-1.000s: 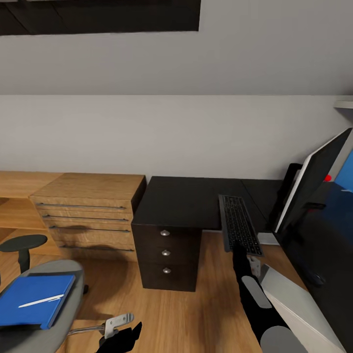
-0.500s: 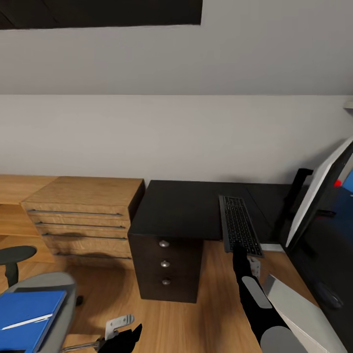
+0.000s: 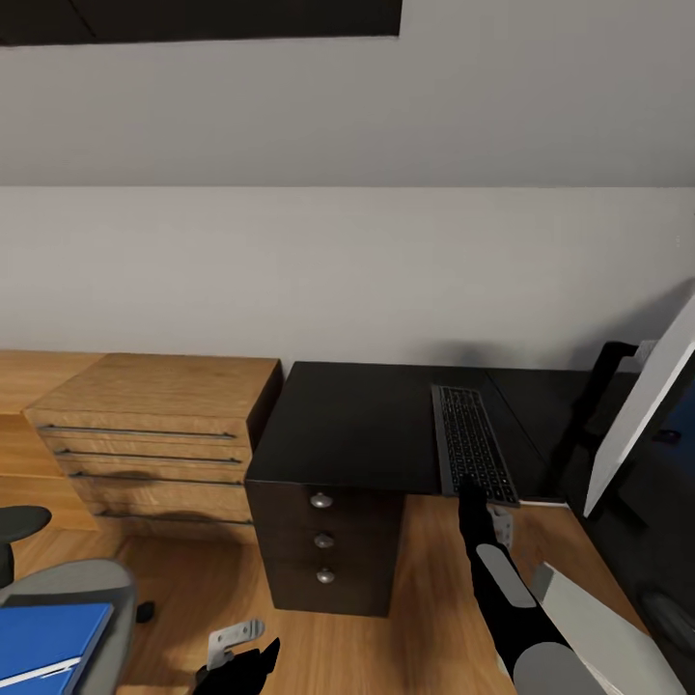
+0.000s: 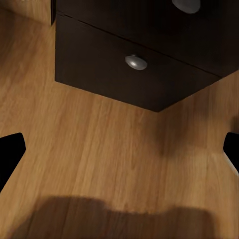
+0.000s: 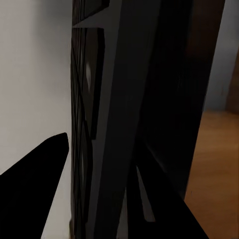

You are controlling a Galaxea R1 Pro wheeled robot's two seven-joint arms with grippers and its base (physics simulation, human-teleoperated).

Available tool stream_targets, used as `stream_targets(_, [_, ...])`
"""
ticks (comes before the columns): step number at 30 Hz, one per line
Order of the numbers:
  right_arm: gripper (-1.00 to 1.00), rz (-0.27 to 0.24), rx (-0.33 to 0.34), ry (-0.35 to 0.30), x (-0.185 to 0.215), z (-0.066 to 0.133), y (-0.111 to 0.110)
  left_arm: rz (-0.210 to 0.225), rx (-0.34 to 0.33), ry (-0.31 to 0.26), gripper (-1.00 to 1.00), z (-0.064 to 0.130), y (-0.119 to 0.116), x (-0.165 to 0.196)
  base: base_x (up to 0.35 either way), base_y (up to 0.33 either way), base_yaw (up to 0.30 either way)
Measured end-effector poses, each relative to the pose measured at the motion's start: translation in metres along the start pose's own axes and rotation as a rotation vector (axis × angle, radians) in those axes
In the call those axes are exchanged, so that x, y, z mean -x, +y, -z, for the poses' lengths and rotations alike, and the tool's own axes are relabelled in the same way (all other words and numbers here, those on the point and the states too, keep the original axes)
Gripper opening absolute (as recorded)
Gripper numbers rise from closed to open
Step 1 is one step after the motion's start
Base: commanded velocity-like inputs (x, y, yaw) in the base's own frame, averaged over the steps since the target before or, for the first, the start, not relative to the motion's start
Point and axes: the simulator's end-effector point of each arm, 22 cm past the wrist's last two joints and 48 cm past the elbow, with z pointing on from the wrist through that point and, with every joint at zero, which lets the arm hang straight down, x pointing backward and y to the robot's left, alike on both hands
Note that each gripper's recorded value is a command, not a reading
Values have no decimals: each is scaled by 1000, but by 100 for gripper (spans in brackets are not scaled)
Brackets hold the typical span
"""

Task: In the bedroom, organize the workspace by keeping the computer under the desk, ensuring the monitor is on the desk, placing the keyboard on the desk next to the monitor, placing the mouse on the desk next to the keyboard, moving the folder from the swivel chair onto the desk next to the mouse, stacking the notebook on top of the folder with the pen on top of the notebook, and positioning the swivel chair next to the desk.

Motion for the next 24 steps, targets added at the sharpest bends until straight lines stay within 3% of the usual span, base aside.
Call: stream_targets(24, [-100,25,31,-3,0,-5,-11,3,-3,0,100,-14,5,-12,1,0,0])
